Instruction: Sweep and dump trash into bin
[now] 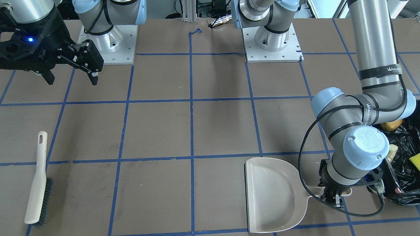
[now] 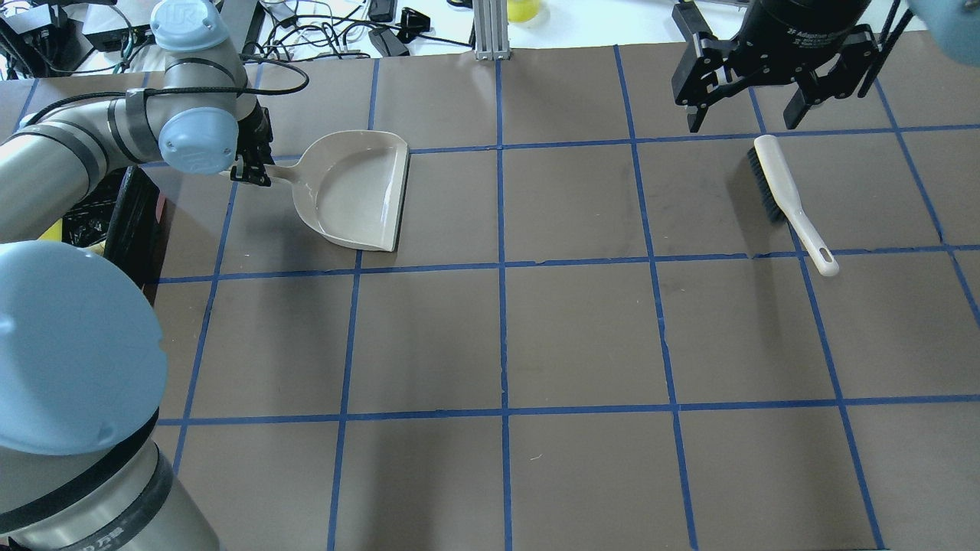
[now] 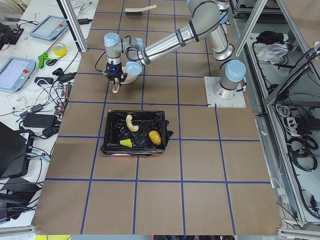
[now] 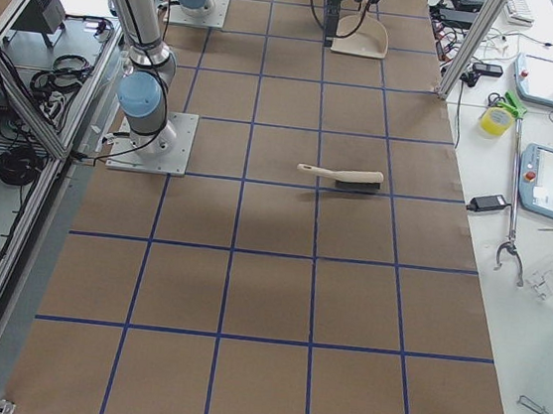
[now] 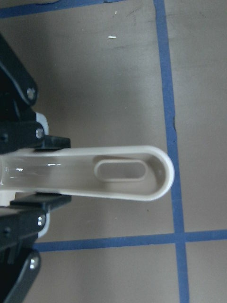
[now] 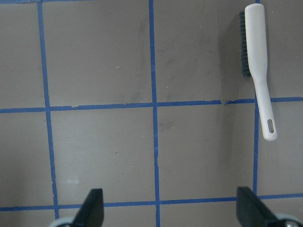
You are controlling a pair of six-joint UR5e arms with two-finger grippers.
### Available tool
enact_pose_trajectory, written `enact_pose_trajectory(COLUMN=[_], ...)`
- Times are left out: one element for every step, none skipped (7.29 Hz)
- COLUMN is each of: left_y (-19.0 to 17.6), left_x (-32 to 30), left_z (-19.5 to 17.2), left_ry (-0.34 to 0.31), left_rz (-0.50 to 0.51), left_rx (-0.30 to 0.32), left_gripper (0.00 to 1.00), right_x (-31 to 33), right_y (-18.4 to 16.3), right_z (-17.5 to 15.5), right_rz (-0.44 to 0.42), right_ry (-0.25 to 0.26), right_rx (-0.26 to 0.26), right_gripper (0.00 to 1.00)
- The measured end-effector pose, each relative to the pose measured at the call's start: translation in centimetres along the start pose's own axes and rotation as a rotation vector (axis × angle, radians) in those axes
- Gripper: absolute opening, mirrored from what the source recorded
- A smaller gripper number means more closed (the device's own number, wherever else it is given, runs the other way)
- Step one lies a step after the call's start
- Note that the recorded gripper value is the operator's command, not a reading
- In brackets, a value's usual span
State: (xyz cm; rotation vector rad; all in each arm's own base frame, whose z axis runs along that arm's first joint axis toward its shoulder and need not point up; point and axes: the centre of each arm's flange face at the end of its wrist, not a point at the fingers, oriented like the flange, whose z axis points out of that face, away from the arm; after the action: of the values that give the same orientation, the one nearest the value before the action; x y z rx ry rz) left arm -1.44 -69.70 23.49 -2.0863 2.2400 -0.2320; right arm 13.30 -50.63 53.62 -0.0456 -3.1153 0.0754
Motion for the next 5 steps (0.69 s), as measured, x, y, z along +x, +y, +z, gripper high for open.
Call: enact_pose_trajectory(left_y=[0.03,0.05,0.05,0.04,0.03], left_x=[-0.09,-0.14,-0.17,-0.18,-0.18], left_z=[0.09,0.09,-0.01,-0.1,-0.11], left_ry=[-0.003,-0.004,-0.003,-0.002,-0.001], left_rz=[0.0,-0.005,-0.014,-0.02,-0.024], left_rx=[-0.001,-0.001,-0.001,-0.001,-0.001], left_gripper=[0.0,0.0,0.0,0.0,0.0], right_x=[-0.01,0.01,0.04,0.05,0.05], right_y=[-0.02,-0.04,-0.04,-0.04,-0.04], right_z=[0.03,0.08,0.11,0.12,0.14], right_rz=[0.0,0.0,0.001,0.0,0.0], right_ry=[0.0,0.0,0.001,0.001,0.002], right_rx=[-0.001,-0.002,-0.002,-0.002,-0.003], right_gripper=[1.0,1.0,1.0,1.0,1.0])
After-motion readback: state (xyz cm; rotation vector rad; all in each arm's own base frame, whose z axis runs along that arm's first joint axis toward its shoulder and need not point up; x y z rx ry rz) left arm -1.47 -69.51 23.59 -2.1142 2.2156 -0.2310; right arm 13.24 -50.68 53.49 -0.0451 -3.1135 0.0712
